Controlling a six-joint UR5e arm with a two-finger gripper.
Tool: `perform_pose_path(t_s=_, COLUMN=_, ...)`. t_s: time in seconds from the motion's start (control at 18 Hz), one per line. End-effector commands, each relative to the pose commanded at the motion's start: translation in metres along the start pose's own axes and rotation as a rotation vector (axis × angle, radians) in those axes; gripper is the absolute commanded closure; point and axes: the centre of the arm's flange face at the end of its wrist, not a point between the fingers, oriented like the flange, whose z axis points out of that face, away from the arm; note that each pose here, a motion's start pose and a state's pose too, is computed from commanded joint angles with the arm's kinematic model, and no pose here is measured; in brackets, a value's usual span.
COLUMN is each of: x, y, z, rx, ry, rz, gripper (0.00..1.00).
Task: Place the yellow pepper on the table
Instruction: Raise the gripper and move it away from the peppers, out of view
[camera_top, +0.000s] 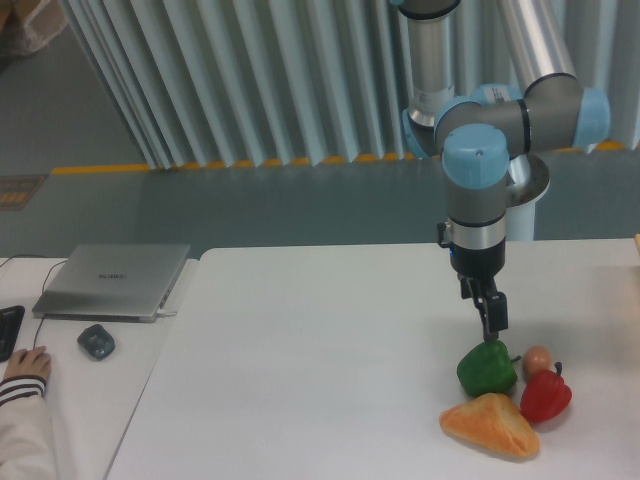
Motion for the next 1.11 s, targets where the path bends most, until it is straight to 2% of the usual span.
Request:
perform_pose_path(t_s=0.33, x=-0.01, y=0.023, z=0.0, rx=-0.005, ry=-0.007, rz=-0.033, gripper=0.0)
perform_pose_path(t_s=0.39, x=-0.01, y=0.024, z=-0.001, rx=-0.009, ry=-0.009, rz=-0.02, gripper=0.0)
perform_pose_path(t_s=0.67, x=-0.03, y=0.074, z=-0.013, rx=-0.012, ry=-0.03, rz=0.052, gripper=0.0)
perform_pose_path(t_s=1.0, x=-0.044, y=0.103, z=-0.024, rx=-0.024, ry=-0.055, rz=0.136, gripper=0.0)
perform_pose_path(t_s=1.11, x=-0.053, y=0.13, z=-0.031, rx=-0.029, ry=-0.068, rz=0.152, gripper=0.0)
